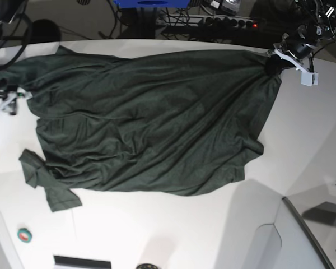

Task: Layout the t-shirt on the table in an organized manner, then fold the t-shirt properly
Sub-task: 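Drag the held shirt edge with the right gripper away from the left gripper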

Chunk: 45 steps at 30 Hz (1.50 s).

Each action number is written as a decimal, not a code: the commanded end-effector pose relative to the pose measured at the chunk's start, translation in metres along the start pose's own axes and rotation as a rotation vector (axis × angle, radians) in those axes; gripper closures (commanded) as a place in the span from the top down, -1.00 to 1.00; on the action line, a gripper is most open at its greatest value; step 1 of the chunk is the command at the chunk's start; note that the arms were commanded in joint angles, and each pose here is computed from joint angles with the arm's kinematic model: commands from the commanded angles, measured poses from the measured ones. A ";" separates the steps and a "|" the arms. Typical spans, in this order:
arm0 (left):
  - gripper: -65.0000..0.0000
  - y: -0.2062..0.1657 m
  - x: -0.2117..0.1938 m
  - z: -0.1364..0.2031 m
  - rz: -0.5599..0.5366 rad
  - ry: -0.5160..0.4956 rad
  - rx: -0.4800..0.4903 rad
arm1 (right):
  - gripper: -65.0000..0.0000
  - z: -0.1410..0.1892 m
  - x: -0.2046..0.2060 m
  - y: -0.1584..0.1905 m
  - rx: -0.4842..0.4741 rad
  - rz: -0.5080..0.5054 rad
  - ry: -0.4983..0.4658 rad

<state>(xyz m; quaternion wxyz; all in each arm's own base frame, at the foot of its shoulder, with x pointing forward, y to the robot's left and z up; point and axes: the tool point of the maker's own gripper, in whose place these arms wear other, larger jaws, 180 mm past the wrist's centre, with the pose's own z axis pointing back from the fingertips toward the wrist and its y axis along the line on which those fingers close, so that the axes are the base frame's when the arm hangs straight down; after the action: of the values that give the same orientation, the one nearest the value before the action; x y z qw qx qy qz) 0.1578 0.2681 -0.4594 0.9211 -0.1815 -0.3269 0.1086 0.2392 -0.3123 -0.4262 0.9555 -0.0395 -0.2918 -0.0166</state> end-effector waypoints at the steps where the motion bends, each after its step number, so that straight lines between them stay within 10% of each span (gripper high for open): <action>1: -1.00 0.000 0.011 0.004 -0.017 -0.034 -0.007 | 0.14 -0.003 0.020 -0.004 -0.002 0.004 -0.040; 5: -1.00 0.001 0.011 0.005 -0.016 -0.032 -0.006 | 0.03 -0.027 0.035 0.007 0.057 -0.044 -0.033; 9: -1.00 0.002 0.010 0.004 -0.014 -0.031 -0.005 | -0.98 -0.039 0.058 0.030 0.112 -0.002 -0.043; 20: -1.00 0.005 0.007 0.008 -0.012 -0.025 0.005 | -0.98 -0.090 0.063 0.084 0.247 -0.031 0.043; 28: -1.00 0.006 0.006 0.010 -0.015 -0.022 0.008 | -0.98 -0.118 0.095 0.095 0.277 -0.166 -0.078; 45: -1.00 0.006 0.005 0.011 -0.015 -0.022 0.008 | -0.98 -0.111 0.224 0.200 0.429 0.095 -0.287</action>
<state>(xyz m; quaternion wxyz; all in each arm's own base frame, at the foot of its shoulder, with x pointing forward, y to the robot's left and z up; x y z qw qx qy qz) 0.1483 0.2708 -0.4617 0.9241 -0.1778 -0.3190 0.1123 0.4747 -0.1156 -0.4338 0.9059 0.1532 -0.3823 0.0983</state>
